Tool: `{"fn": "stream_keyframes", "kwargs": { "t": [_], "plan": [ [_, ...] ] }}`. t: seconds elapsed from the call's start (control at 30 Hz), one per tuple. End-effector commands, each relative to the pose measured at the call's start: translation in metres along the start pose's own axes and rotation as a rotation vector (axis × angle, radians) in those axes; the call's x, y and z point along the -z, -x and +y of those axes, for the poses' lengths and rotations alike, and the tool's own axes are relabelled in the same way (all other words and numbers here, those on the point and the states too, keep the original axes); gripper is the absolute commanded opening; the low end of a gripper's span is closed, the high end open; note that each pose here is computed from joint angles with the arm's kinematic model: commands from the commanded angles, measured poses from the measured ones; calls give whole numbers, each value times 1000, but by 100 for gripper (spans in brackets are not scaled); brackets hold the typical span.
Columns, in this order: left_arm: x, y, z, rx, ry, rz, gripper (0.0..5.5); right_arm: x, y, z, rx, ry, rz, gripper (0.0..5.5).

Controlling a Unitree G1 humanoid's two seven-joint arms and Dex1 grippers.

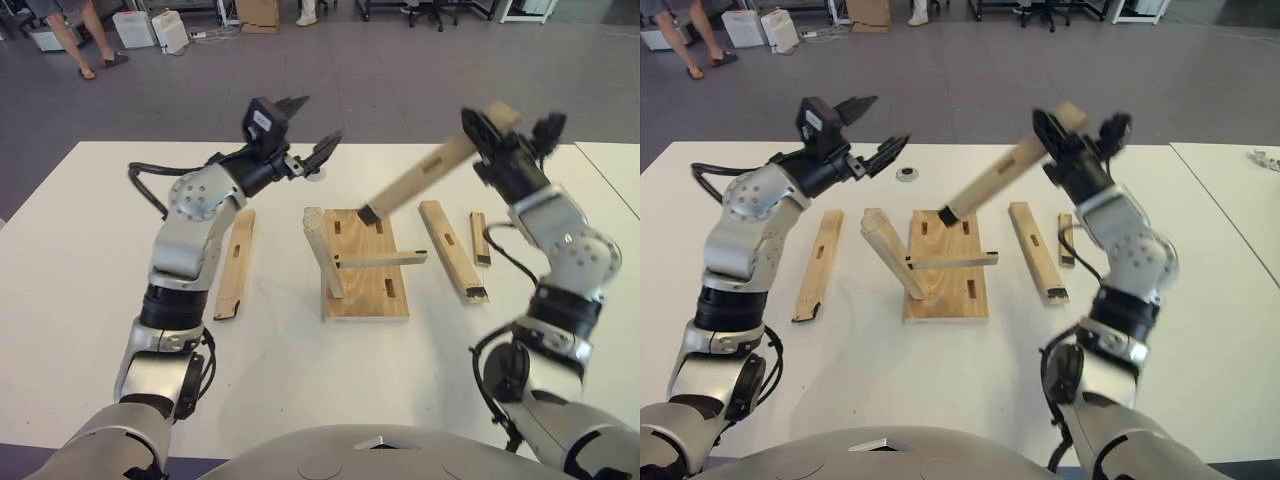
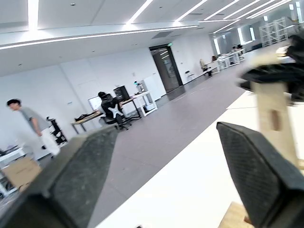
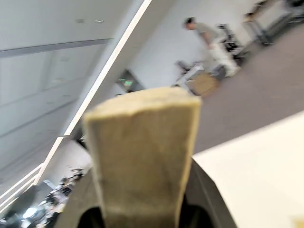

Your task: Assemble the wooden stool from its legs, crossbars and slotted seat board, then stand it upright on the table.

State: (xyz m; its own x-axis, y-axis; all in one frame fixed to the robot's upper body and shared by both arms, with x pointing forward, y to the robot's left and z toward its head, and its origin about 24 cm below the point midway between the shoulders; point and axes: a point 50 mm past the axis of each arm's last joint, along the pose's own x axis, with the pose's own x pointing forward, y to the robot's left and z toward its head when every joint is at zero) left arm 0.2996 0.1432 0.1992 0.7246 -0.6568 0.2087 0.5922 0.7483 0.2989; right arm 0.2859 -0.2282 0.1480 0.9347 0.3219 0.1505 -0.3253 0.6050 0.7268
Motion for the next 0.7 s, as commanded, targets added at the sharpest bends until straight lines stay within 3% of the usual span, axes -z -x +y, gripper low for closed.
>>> {"fn": "stream_keyframes", "kwargs": {
  "t": [0.03,0.1,0.47,0.7],
  "plan": [
    [10,27,3,-71,16,98,468,26,45,-1,125,-76,3,101],
    [13,31,4,-115,-27,154,505,33,56,-1,175,-106,-1,101],
    [-1,27,-3,-153,-29,127,507,23,83,-14,360,44,49,101],
    [-17,21,-15,-158,52,36,507,15,77,-1,366,271,39,101]
  ]
}}
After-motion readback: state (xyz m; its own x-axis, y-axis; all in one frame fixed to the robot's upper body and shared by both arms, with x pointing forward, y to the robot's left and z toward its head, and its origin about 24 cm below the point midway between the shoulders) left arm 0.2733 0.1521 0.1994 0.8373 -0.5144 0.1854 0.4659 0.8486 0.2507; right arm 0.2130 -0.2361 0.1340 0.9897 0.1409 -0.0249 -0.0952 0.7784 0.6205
